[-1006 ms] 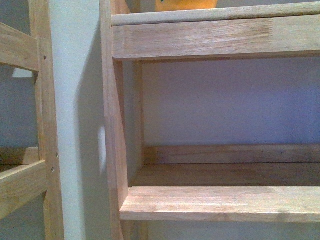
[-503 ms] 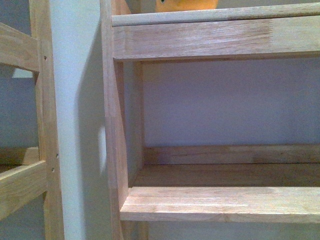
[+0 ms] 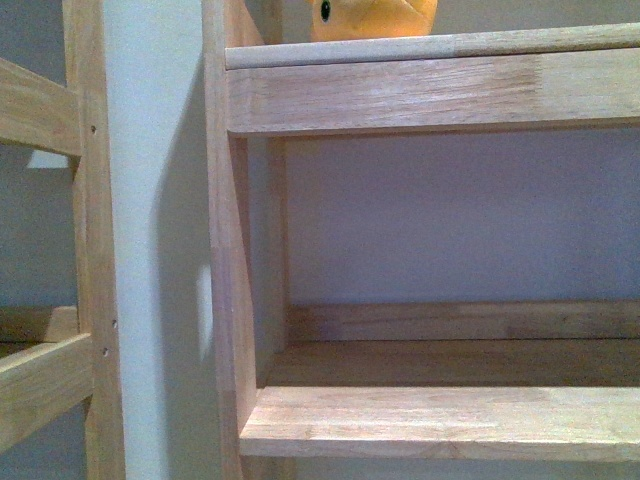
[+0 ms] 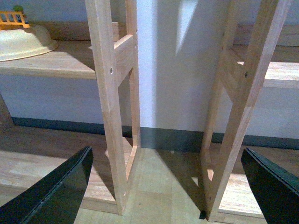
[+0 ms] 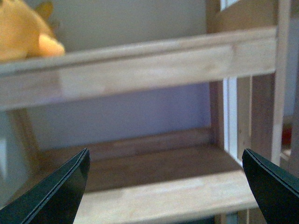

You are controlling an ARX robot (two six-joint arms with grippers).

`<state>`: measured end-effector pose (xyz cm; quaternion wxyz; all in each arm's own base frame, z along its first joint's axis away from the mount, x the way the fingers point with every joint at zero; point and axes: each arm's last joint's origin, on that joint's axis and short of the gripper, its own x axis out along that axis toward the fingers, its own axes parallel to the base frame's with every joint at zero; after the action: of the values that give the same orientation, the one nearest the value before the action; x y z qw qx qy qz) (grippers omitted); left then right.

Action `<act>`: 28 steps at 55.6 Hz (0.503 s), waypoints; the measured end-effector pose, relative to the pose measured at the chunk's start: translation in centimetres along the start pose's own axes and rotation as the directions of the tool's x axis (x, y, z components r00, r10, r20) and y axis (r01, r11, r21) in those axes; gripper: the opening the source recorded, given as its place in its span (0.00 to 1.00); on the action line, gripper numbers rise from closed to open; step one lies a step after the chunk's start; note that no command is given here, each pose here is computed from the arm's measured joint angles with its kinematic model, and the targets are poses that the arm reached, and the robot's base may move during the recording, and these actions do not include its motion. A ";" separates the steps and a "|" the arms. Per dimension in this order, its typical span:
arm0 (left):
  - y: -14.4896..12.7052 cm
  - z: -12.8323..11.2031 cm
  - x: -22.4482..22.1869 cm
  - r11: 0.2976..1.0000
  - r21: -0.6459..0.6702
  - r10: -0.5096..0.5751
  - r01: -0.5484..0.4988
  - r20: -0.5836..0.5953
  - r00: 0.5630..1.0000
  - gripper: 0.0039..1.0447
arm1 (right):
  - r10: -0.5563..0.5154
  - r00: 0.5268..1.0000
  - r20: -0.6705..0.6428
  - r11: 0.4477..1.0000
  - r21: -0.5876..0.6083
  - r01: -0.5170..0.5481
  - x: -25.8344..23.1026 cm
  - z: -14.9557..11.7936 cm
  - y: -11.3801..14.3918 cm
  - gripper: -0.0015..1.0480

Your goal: Put away toys

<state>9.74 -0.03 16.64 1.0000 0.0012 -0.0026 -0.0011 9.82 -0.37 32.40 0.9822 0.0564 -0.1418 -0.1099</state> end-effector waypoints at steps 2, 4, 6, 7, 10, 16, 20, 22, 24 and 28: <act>0.0 0.0 0.0 1.000 0.000 0.000 0.000 0.000 1.000 0.94 | 0.010 0.999 -0.036 1.000 0.006 -0.009 -0.2 -0.9 0.1 0.94; 0.0 0.0 0.0 1.000 0.000 0.000 0.000 0.000 1.000 0.94 | 0.020 0.998 -0.065 1.000 0.008 -0.020 -0.2 -1.7 0.2 0.94; 0.0 0.0 0.0 1.000 0.000 0.000 0.000 0.000 1.000 0.94 | 0.028 0.996 -0.084 1.000 0.010 -0.027 -0.2 -2.2 0.3 0.94; 0.0 0.0 0.0 1.000 0.000 0.000 0.000 0.000 1.000 0.94 | 0.029 0.995 -0.092 1.000 0.010 -0.028 -0.2 -2.5 0.3 0.94; 0.0 0.0 0.0 1.000 0.000 0.000 0.000 0.000 1.000 0.94 | 0.032 0.994 -0.102 0.999 0.009 -0.031 -0.2 -2.7 0.4 0.94; 0.0 0.0 0.0 1.000 0.000 0.000 0.000 0.000 1.000 0.94 | 0.043 0.994 -0.100 0.999 0.013 -0.042 -0.3 -2.6 0.4 0.93; 0.0 0.0 0.0 1.000 0.000 0.000 0.000 0.000 1.000 0.94 | 0.140 0.968 -0.209 0.988 -0.038 -0.151 -0.7 -2.8 0.1 0.83; 0.0 0.0 0.0 1.000 0.000 0.000 0.000 0.000 1.000 0.94 | 0.167 0.953 -0.251 0.982 -0.047 -0.185 -1.0 -3.4 -0.1 0.78; 0.0 0.0 0.0 1.000 0.000 0.000 0.000 0.000 1.000 0.94 | 0.192 0.943 -0.271 0.976 -0.050 -0.213 -1.2 -4.1 -0.2 0.74; 0.0 0.0 0.0 1.000 0.000 0.000 0.000 0.000 1.000 0.94 | 0.204 0.936 -0.288 0.972 -0.056 -0.229 -1.6 -5.3 -0.4 0.64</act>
<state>9.74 -0.03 16.64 1.0000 0.0012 -0.0026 -0.0010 9.82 0.07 26.91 0.9999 0.0119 -0.0018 0.0017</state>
